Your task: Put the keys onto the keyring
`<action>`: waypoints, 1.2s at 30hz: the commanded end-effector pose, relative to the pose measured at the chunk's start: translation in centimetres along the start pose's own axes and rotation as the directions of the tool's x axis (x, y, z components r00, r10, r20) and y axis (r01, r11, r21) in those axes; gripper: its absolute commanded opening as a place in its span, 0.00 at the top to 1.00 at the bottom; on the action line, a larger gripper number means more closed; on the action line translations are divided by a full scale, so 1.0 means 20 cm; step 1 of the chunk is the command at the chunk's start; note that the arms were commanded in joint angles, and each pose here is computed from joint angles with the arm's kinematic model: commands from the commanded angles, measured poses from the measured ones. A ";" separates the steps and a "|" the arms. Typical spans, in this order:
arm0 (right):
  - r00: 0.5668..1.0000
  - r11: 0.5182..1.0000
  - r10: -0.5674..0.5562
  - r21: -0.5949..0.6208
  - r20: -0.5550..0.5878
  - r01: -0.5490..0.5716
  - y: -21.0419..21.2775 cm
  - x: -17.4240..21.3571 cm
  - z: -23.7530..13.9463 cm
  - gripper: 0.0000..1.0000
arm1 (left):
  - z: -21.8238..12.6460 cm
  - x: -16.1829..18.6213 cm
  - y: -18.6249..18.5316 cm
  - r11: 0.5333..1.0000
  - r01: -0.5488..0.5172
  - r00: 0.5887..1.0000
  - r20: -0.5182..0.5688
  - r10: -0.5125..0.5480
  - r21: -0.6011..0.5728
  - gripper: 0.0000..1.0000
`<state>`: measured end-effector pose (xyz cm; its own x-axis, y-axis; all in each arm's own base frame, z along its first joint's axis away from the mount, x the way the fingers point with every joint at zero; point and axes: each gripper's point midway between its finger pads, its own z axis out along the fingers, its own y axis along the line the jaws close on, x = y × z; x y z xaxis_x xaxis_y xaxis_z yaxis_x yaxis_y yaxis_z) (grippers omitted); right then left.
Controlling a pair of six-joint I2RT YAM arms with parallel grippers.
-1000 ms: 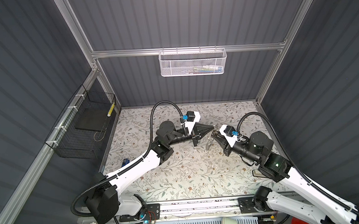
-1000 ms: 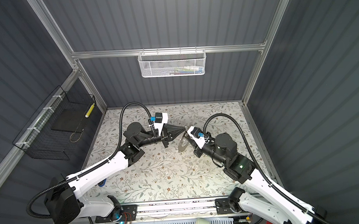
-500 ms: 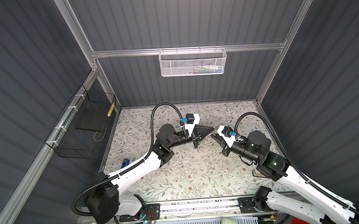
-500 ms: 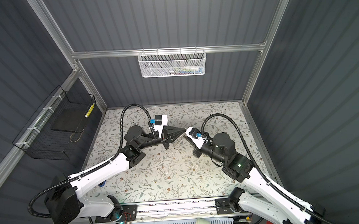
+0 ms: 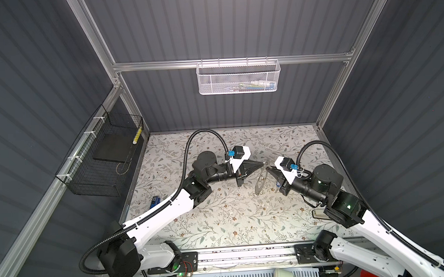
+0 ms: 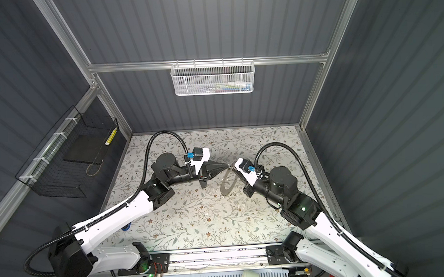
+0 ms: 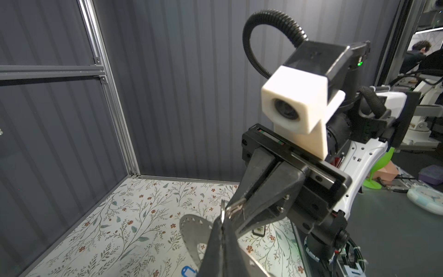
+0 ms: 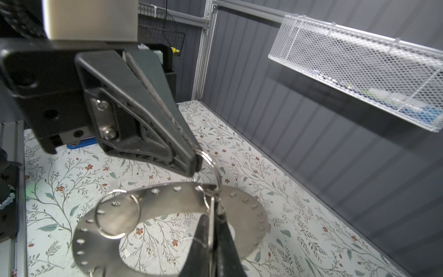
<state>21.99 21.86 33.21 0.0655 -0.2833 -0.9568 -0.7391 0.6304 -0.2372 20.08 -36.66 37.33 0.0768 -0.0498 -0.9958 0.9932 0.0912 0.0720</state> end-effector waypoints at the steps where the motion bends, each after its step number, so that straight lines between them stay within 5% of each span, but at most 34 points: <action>1: 1.000 1.000 0.005 0.016 -0.008 -0.005 -0.03 -0.03 -0.02 1.00 | -0.02 -0.11 -0.05 0.996 -0.085 0.996 0.016 0.084 0.028 1.00; 22: 0.994 0.996 -0.084 0.004 -0.070 0.085 -0.02 0.00 -0.06 1.00 | 0.00 -0.01 -0.02 0.995 -0.096 0.992 -0.079 0.097 0.009 1.00; 36: 0.996 0.995 -0.089 -0.052 -0.015 0.088 0.03 -0.04 -0.06 1.00 | 0.03 0.00 -0.03 1.000 0.008 1.000 0.007 -0.008 0.028 1.00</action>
<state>21.04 21.31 32.49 0.0818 -0.3883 -0.9179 -0.7583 0.5734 -0.3101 19.98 -36.97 36.61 0.0937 0.0082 -0.9956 0.9920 0.0841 0.0941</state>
